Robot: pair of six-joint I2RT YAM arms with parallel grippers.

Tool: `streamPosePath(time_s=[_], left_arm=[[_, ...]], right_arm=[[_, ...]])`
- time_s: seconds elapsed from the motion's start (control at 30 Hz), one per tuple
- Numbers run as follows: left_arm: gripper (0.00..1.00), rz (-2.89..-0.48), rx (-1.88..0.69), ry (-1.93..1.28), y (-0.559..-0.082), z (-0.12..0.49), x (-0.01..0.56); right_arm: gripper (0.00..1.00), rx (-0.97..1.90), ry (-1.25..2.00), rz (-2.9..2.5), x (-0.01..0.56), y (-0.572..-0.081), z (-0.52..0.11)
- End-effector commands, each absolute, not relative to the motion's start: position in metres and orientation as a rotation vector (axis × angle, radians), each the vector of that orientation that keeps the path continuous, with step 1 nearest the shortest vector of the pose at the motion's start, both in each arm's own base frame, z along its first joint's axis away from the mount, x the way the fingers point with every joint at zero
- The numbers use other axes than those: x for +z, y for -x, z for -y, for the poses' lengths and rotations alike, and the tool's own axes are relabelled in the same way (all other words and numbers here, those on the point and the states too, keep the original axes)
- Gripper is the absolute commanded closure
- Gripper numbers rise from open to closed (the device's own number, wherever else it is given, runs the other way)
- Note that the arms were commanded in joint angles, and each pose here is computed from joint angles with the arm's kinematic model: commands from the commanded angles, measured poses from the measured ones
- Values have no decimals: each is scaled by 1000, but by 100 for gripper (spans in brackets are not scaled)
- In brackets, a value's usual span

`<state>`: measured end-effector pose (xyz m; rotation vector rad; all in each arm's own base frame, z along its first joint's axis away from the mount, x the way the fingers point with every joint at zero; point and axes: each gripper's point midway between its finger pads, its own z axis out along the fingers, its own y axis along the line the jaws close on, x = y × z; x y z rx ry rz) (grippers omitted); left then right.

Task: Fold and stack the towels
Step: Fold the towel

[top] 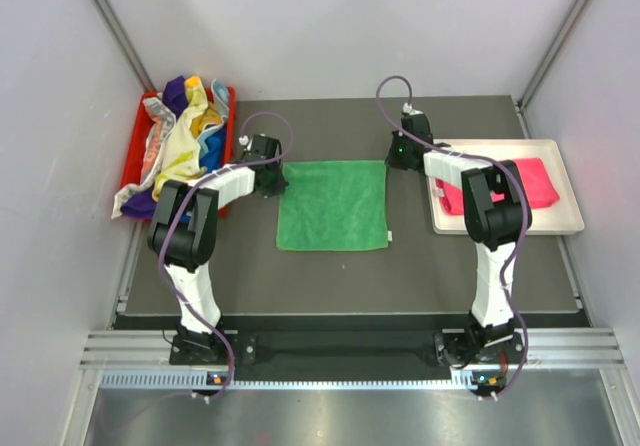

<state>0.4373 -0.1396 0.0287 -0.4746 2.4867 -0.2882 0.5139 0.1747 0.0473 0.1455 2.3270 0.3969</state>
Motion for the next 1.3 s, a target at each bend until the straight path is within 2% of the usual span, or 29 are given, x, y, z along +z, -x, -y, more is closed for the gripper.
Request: streamPosePath(time_s=[0.0,0.17,0.2,0.23,0.43,0.5,0.8,0.93,1.07,1.27], left_arm=[[100,-2541,-198,494,-419,125,19],[98,-2515,-242,479,-428,131,37],[95,-2495,-255,474,-435,133,46],[86,-2481,-261,467,-438,134,52],[76,-2407,-296,398,-470,143,87],[74,-2391,-293,382,-481,144,94],[75,-2400,-272,304,-513,150,84],[76,-2422,-219,283,-522,146,64],[72,-2399,-182,281,-531,142,60],[72,-2396,-148,268,-538,139,54]], right_arm=[[95,392,-186,-2284,51,-529,-163],[79,406,-178,-2282,52,-529,-166],[78,407,-178,-2280,53,-530,-166],[74,405,-178,-2281,53,-529,-165],[60,421,-154,-2260,61,-525,-166],[59,419,-153,-2256,64,-524,-166],[56,419,-132,-2213,81,-513,-165],[53,422,-99,-2229,78,-511,-171],[52,427,-72,-2248,70,-512,-174],[51,432,-32,-2255,66,-514,-178]])
